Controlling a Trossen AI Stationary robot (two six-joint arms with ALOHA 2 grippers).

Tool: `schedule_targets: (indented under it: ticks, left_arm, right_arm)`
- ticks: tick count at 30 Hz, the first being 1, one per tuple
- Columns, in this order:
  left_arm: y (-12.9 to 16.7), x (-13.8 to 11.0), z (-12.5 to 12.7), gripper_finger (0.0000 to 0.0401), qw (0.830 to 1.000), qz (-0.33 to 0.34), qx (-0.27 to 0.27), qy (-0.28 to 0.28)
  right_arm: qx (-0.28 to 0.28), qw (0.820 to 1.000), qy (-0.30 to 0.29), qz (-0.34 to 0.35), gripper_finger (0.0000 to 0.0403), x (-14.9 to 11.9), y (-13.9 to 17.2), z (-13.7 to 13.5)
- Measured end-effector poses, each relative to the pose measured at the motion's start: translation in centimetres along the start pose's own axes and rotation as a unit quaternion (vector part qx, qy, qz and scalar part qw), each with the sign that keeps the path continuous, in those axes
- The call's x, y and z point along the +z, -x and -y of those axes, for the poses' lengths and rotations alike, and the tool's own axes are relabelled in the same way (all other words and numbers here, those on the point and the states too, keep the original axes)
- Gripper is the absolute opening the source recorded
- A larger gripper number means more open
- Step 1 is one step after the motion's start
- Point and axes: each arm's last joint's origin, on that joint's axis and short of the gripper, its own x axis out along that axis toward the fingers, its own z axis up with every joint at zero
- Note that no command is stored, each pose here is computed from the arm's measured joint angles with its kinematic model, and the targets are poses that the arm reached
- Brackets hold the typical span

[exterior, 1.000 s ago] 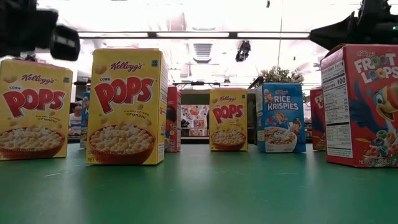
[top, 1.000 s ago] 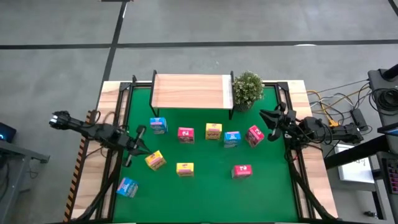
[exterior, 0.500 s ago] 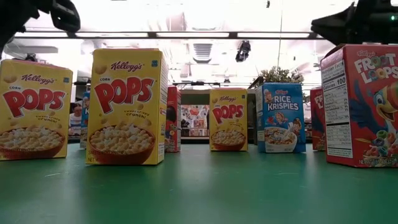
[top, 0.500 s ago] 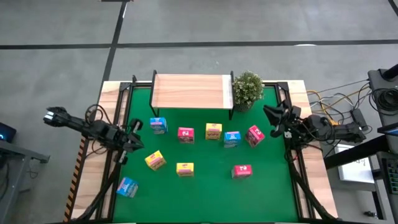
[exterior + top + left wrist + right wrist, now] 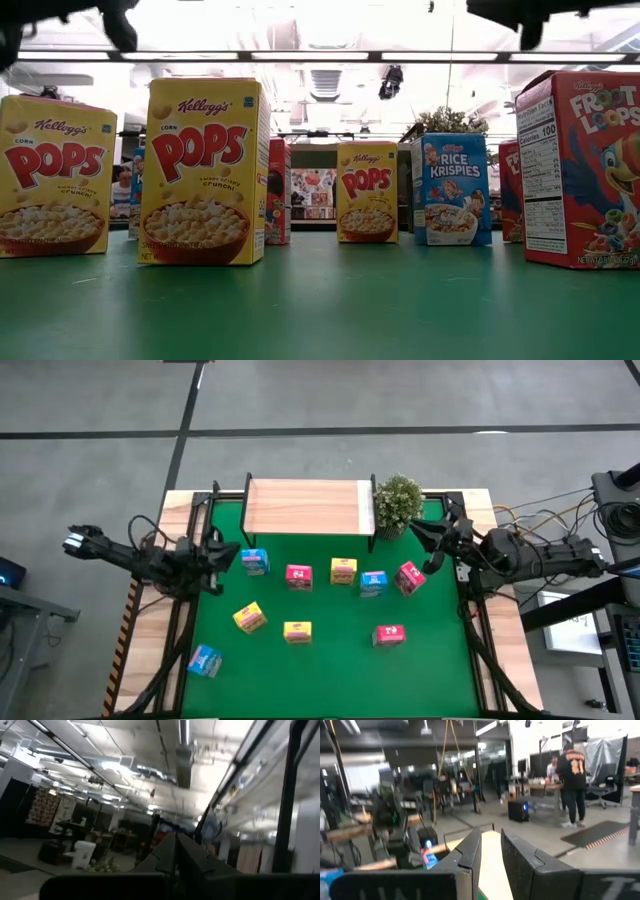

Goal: Stack cereal on shelf
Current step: Put the top left red cereal box on the shelf

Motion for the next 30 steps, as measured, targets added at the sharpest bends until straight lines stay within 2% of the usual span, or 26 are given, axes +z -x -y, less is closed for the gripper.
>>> schedule_targets:
  ticks: [4, 8, 12, 15, 18, 21, 23, 30]
  left_arm:
    - [-2.3, 1.8, 1.2, 0.0, 0.995, -0.084, 0.003, -0.062]
    - [-3.6, 2.9, 1.7, 0.0, 0.976, -0.18, 0.034, -0.119]
    - [-3.9, 3.1, 1.8, 0.0, 0.96, -0.23, 0.051, -0.153]
    - [-3.8, 2.8, 1.7, 0.0, 0.954, -0.247, 0.05, -0.165]
    - [-3.2, 1.8, 1.5, 0.0, 0.949, -0.258, 0.05, -0.172]
    - [-2.5, 0.5, 1.1, 0.0, 0.945, -0.27, 0.049, -0.178]
    - [-2.2, -0.1, 0.9, 0.0, 0.943, -0.275, 0.049, -0.182]
    - [-2.3, 1.7, 0.9, 0.0, 0.955, -0.241, 0.05, -0.164]
  right_arm:
    - [-0.001, 0.998, 0.02, -0.052, 0.0063, 1.8, -1.9, -1.0]
    - [-0.001, 0.994, 0.044, -0.102, 0.0063, 3.4, -3.9, -2.1]
    - [0.001, 0.982, 0.074, -0.175, 0.0063, 4.0, -6.0, -3.2]
    - [-0.001, 0.976, 0.077, -0.202, 0.0063, 5.5, -7.8, -3.5]
    - [-0.001, 0.965, 0.086, -0.246, 0.0063, 5.8, -9.8, -3.8]
    - [0.02, 0.953, 0.089, -0.289, 0.0063, 5.9, -12.0, -3.9]
    - [0.038, 0.952, 0.08, -0.294, 0.0063, 6.8, -13.4, -4.0]
    - [0.08, 0.918, 0.115, -0.37, 0.0063, 6.1, -17.5, -4.3]
